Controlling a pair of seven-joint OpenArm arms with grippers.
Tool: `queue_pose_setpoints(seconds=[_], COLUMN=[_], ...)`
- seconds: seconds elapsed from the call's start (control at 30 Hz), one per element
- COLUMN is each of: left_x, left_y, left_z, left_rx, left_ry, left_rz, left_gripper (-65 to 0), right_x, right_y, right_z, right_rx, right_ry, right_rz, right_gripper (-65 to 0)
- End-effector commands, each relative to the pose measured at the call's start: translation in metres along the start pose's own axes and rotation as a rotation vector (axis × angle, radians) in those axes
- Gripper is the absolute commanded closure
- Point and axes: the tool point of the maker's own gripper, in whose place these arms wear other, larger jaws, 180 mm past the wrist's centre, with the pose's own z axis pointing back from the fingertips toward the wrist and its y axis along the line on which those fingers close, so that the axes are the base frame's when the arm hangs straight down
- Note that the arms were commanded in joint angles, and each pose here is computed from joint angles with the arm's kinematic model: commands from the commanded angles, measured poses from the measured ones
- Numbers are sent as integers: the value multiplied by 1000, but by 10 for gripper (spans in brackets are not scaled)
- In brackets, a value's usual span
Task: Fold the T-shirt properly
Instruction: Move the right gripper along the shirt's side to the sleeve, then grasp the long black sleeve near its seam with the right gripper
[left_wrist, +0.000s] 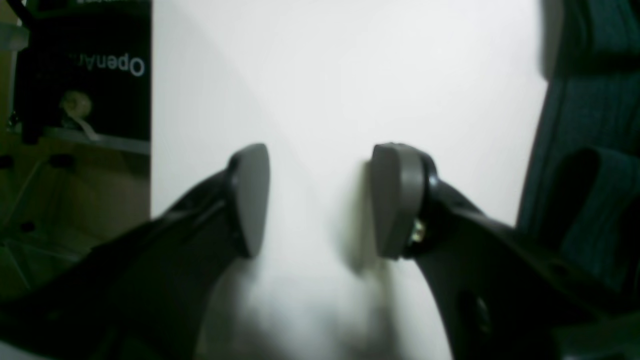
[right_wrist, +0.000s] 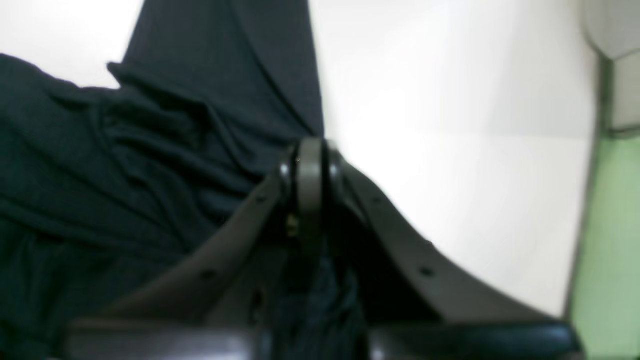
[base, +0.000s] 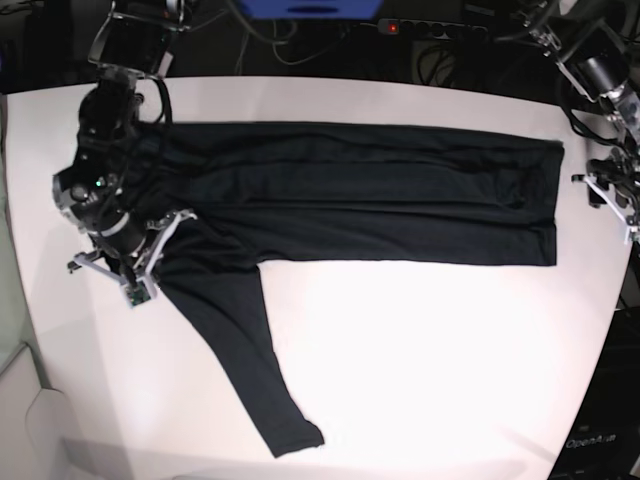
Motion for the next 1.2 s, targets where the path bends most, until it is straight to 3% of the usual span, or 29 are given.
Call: queue_pose_setpoints(seconds=[0.0,0.27,0.53,0.63,1.07,1.17], left_x=[17,21,23,30,30,29], left_y=[17,16,16,15,14,13], left_z=[7,6,6,6,6,6], left_rx=[36,33,33,29,27,25], left_ry=[-46,-53,-59,-106,-117,-117], left_rz=[-6,-8,-9,-8,-9,-8], left_gripper=[-320,-320,-320,-321,-321,-322], right_x=[12,14,5,4,24,31], right_y=[-2,30,92,109,108,102], right_z=[7,33,34,36,31,28], right_rx=[-15,-2,142,184,183,170], right_ry=[-46,-80,-56,-54,-92,-78], right_rz=[-3,-46,-40,-22,0,11], right_gripper=[0,0,0,0,-2,-55])
